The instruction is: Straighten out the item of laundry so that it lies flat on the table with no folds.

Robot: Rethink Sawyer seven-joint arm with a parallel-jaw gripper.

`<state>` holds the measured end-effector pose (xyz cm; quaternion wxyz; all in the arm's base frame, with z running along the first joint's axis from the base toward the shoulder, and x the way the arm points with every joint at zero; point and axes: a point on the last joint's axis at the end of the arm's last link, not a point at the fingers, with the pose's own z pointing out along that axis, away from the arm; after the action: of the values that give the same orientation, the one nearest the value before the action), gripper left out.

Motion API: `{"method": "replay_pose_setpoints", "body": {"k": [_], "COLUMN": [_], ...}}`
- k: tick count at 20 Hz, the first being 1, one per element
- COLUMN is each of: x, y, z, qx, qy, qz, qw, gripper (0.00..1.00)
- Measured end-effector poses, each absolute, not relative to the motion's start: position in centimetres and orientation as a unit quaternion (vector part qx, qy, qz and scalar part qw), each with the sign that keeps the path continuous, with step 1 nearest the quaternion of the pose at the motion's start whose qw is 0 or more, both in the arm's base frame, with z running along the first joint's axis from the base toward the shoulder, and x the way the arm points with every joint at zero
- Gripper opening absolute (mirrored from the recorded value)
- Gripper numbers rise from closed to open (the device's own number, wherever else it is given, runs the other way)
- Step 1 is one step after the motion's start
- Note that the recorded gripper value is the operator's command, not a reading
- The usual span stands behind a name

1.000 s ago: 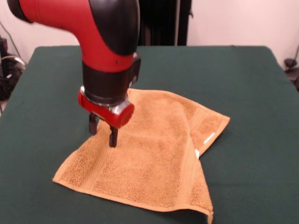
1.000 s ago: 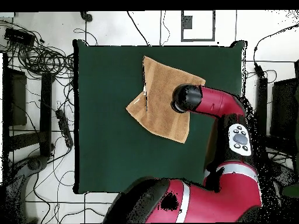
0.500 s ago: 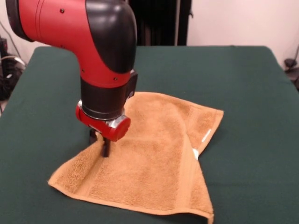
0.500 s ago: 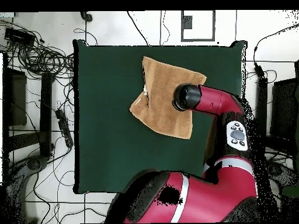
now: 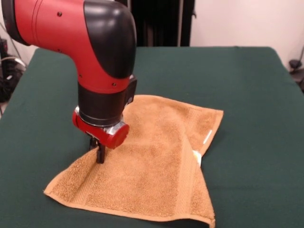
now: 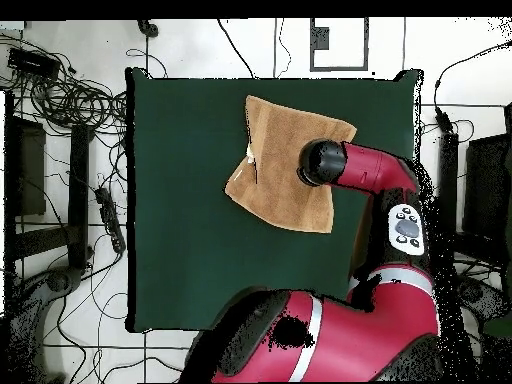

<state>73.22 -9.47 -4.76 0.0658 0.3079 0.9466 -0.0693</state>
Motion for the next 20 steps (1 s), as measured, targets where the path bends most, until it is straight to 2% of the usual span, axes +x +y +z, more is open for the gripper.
{"method": "replay_pose_setpoints", "body": {"k": [12,20], "x": [72.6,68.7], "y": [-11.0,-23.2], "z": [-4.4,-3.0], "qx": [0.315,0.358], "qy": [0.944,0.926], "qz": [-0.073,-0.104], "qw": [0.064,0.060], "gripper": [0.00,0.00]}}
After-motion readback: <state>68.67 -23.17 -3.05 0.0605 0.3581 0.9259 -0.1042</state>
